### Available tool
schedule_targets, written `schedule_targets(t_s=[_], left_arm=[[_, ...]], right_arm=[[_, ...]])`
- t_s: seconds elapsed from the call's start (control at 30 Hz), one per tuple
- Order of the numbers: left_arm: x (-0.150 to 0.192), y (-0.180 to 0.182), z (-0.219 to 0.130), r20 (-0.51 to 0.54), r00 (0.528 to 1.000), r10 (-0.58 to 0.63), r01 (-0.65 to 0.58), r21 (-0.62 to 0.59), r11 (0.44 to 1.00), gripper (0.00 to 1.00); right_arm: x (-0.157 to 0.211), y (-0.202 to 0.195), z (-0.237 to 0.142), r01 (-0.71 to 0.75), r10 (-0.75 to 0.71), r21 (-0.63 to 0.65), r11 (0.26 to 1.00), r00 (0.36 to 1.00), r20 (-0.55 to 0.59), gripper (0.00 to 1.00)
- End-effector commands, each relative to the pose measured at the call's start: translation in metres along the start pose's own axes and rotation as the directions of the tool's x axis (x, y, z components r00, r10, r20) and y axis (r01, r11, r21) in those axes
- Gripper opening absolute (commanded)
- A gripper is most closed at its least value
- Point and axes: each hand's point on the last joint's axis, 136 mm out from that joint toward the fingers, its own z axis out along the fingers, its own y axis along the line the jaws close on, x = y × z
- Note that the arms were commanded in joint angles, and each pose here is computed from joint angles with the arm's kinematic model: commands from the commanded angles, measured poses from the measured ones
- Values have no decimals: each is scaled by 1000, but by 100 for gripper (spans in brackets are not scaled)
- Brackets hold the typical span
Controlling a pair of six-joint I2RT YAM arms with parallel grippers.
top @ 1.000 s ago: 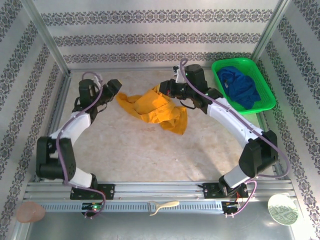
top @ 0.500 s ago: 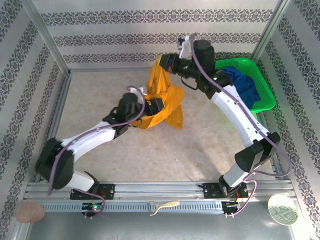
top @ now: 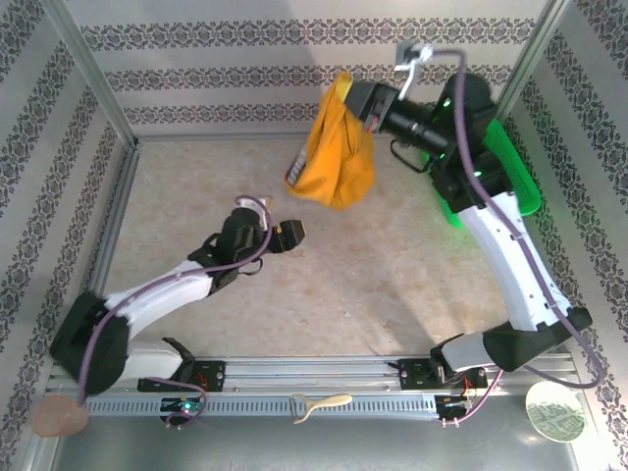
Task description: Fold the inside-out t-shirt
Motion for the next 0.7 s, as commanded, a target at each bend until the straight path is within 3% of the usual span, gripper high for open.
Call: schedule_targets(t_s=[0.0,0.1,0.23,0.53,0.67], left_arm=[[-33,-30,-39,68,995,71,-75,49,996,82],[-62,-54,-58,133,985,109,-121,88,989,86],[-75,-72,-50,108,977,186,-198,117,973,86],[-78,-49,-6,70,975,210,-213,36,976,79],[-82,-52,4,79,973,216,-220,56,974,78]], right_arm=[[48,-65,24,-58,53,-37,998,993,-108,0],[71,-70,21,-62,47,-80,995,983,-176,0],[83,-56,9,-44,14,-134,990,976,-216,0],[89,-37,-10,-43,6,-159,986,974,-228,0],[92,-35,-14,-46,8,-160,986,973,-232,0]])
